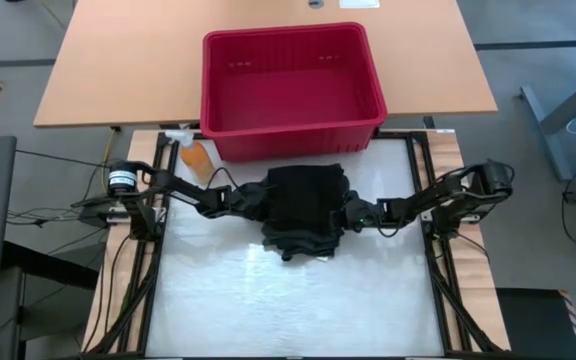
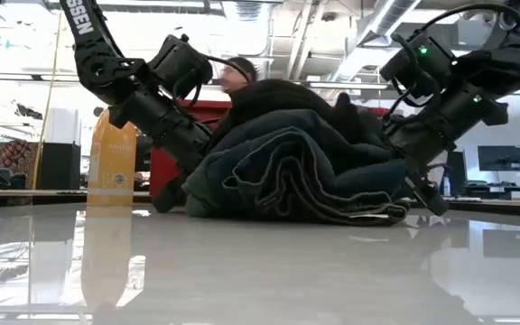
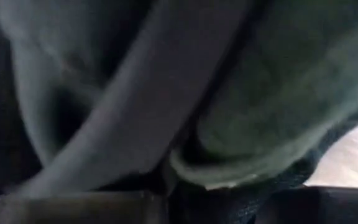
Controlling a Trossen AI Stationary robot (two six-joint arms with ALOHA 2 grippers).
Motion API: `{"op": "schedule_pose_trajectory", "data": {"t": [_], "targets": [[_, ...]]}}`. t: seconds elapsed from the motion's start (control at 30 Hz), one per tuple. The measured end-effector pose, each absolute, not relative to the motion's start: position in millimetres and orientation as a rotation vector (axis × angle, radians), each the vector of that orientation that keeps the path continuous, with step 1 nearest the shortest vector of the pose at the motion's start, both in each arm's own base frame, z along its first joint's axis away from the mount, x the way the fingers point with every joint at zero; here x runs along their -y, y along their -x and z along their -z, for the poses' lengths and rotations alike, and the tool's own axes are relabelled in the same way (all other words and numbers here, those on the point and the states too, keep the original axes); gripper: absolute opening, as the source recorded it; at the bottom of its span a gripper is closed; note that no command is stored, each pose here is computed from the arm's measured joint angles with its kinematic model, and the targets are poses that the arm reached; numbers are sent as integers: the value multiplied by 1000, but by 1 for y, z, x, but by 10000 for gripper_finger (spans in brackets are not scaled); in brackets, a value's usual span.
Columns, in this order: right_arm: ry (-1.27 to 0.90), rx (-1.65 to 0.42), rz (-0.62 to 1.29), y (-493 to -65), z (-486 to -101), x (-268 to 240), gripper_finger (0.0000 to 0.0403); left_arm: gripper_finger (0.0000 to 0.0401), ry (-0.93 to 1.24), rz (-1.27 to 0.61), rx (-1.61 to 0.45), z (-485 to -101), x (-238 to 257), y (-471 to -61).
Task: Fold Laundry from Bin
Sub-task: Put the stacked clothes into the red bin
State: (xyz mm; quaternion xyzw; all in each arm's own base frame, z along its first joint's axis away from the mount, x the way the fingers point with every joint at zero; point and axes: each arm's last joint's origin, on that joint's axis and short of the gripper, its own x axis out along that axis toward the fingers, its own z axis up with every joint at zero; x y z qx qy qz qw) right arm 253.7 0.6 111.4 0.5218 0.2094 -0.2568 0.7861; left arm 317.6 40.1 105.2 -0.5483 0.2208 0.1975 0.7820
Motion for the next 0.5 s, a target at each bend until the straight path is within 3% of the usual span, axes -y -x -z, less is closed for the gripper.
{"op": "schedule_pose_trajectory", "data": {"t": [0.1, 0.5], "targets": [[-1089, -445, 516, -256, -119, -3, 117, 80, 1172, -353, -455, -110, -39, -321], [-974, -363, 476, -239, -162, -23, 117, 76, 1118, -187, -384, -144, -32, -324]]}}
